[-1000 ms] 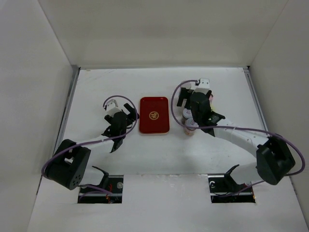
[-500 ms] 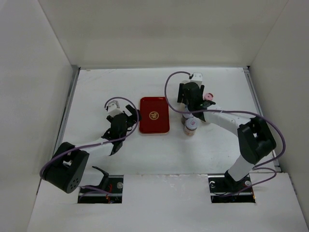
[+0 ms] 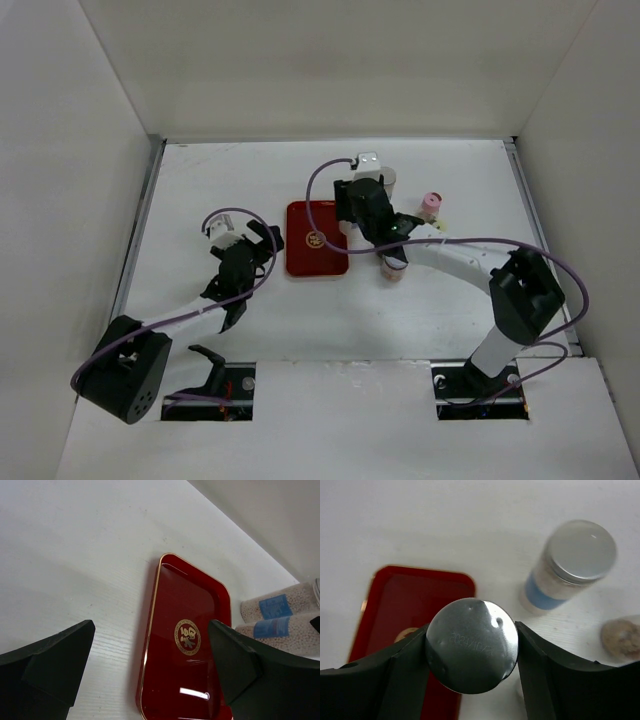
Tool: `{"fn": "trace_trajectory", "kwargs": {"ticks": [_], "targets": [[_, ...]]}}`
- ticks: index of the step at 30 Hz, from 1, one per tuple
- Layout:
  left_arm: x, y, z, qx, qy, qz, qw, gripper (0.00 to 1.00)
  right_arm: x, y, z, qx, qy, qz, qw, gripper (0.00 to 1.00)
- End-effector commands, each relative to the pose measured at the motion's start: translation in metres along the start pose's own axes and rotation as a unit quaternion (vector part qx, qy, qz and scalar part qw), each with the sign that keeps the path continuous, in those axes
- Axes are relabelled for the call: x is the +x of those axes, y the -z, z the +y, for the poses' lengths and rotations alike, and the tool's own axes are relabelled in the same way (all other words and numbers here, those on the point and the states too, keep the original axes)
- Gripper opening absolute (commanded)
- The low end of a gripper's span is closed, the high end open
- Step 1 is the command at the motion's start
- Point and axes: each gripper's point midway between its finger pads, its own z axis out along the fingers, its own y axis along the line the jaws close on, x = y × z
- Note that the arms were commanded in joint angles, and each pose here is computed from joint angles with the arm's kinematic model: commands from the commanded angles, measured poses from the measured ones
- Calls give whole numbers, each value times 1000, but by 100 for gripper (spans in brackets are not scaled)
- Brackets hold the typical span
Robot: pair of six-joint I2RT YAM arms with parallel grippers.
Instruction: Organize the condiment bottles
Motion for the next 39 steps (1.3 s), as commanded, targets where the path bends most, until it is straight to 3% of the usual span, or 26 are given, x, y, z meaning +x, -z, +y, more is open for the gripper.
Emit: {"fn": "trace_trajectory", "kwargs": {"ticks": [1, 11, 20, 22, 25, 28, 30, 35, 39], "targets": [[-17, 0, 9, -12, 39, -34, 999, 100, -87, 7, 45, -57, -56, -112, 991, 42], [-13, -1, 20, -17, 64, -19, 998, 100, -98, -23, 114, -117, -61, -112, 985, 42], [-11, -3, 21, -17, 71, -12, 997, 100, -68, -54, 147, -141, -72, -78, 984, 42], [-13, -2, 20, -14, 72, -15, 997, 100, -60, -55, 151, -142, -70, -71, 985, 46], [-9, -4, 22, -17, 70, -8, 997, 100, -52, -55, 152, -139, -67, -65, 986, 63], [-11, -3, 20, -14, 71, -11, 997, 100, -67, -39, 147, -143, -74, -78, 984, 82], [-11, -4, 21, -15, 70, -11, 997, 100, -87, -19, 138, -148, -85, -97, 980, 88], [-12, -2, 19, -12, 71, -13, 997, 100, -110, 33, 93, -143, -98, -130, 976, 92], [-8, -3, 17, -9, 70, -5, 997, 100, -79, 57, 23, -90, -107, -124, 982, 92]]}}
